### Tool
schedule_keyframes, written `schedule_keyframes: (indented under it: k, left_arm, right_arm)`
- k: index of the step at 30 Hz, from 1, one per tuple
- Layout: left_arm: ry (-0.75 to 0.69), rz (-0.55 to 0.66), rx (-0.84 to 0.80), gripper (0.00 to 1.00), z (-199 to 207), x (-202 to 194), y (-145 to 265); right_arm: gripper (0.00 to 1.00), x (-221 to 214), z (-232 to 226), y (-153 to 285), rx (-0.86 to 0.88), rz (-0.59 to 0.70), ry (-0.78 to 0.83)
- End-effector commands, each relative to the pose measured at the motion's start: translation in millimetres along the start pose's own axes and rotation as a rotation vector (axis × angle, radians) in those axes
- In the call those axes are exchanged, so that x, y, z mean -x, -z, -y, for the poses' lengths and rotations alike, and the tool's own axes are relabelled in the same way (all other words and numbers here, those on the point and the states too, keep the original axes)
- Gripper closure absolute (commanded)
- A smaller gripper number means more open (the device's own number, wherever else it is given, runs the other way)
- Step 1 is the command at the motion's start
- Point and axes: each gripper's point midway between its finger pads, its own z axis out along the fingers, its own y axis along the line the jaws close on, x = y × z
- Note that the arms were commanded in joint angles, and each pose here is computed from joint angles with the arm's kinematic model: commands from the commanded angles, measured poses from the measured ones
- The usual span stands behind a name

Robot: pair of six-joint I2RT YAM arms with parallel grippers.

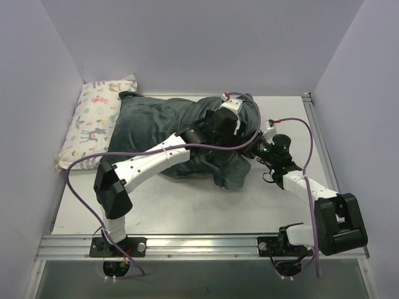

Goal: Remove the pillowcase from the pillow

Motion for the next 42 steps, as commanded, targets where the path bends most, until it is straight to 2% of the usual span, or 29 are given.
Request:
schedule_keyframes:
  k: [1, 4, 6, 9, 10, 11, 13, 14, 15, 16, 18, 20, 23, 24, 27, 29, 31, 36, 37, 39, 42]
  left_arm:
    - [0.005, -0.012, 0.053, 0.02, -13, 4, -6]
    - [0.030, -0.022, 0.152, 0.03, -38, -4, -16]
    - [0.037, -0.054, 0.133, 0.09, -38, -13, -25]
    - [0.029, -0.083, 0.129, 0.52, -39, -21, -36]
    - [0.032, -0.083, 0.123, 0.88, -38, -20, -38]
    - [0.041, -0.086, 0.124, 1.00, -40, -20, -41]
    - [0.061, -0.083, 0.110, 1.00, -39, -15, -45]
    - [0.065, -0.078, 0.111, 1.00, -40, -11, -48]
    - [0.068, -0.076, 0.119, 1.00, -42, -10, -51]
    - [0.075, -0.066, 0.134, 1.00, -46, -6, -53]
    - [0.127, -0.027, 0.154, 1.00, -57, 12, -53]
    - [0.168, 0.011, 0.160, 1.00, -65, 31, -52]
    - [0.226, 0.058, 0.164, 1.00, -79, 56, -51]
    - [0.233, 0.064, 0.164, 1.00, -82, 60, -53]
    - [0.260, 0.095, 0.160, 1.00, -91, 78, -45]
    - [0.264, 0.108, 0.159, 1.00, -94, 85, -37]
    - [0.266, 0.123, 0.166, 1.00, -101, 90, -24]
    - [0.293, 0.128, 0.176, 1.00, -129, 90, 6]
    - [0.295, 0.104, 0.189, 1.00, -137, 80, 6]
    - [0.322, 0.136, 0.184, 1.00, -151, 88, 23]
    - [0.321, 0.125, 0.103, 1.00, -145, 88, 37]
  right_arm:
    - [0.99, -1, -53, 0, 0.155, -0.025, 0.100]
    - [0.99, -1, -53, 2, 0.150, -0.026, 0.104]
    - [0.99, -2, -52, 2, 0.143, -0.029, 0.112]
    - [0.99, -1, -52, 2, 0.131, -0.033, 0.121]
    - [0.98, -1, -52, 3, 0.121, -0.033, 0.125]
    - [0.98, -5, -44, 4, 0.082, -0.053, 0.138]
    - [0.94, -5, -47, 9, 0.047, -0.047, 0.188]
    - [0.93, -16, -30, 15, -0.048, -0.090, 0.181]
    - [0.89, -14, -36, 21, -0.074, -0.066, 0.271]
    - [0.87, -18, -32, 25, -0.108, -0.073, 0.296]
    - [0.80, -33, -21, 41, -0.170, -0.106, 0.332]
    - [0.79, -44, -7, 52, -0.221, -0.133, 0.325]
    - [0.84, -64, 15, 69, -0.277, -0.162, 0.323]
    - [0.91, -67, 23, 73, -0.308, -0.167, 0.322]
    - [1.00, -78, 68, 87, -0.466, -0.172, 0.297]
    - [1.00, -76, 97, 99, -0.591, -0.142, 0.275]
    - [1.00, -73, 111, 104, -0.646, -0.121, 0.259]
    - [1.00, -33, 137, 122, -0.775, 0.007, 0.165]
    - [1.00, -29, 142, 125, -0.797, 0.011, 0.154]
    - [1.00, -24, 154, 130, -0.841, 0.010, 0.124]
    - [1.00, -19, 162, 122, -0.851, 0.010, 0.091]
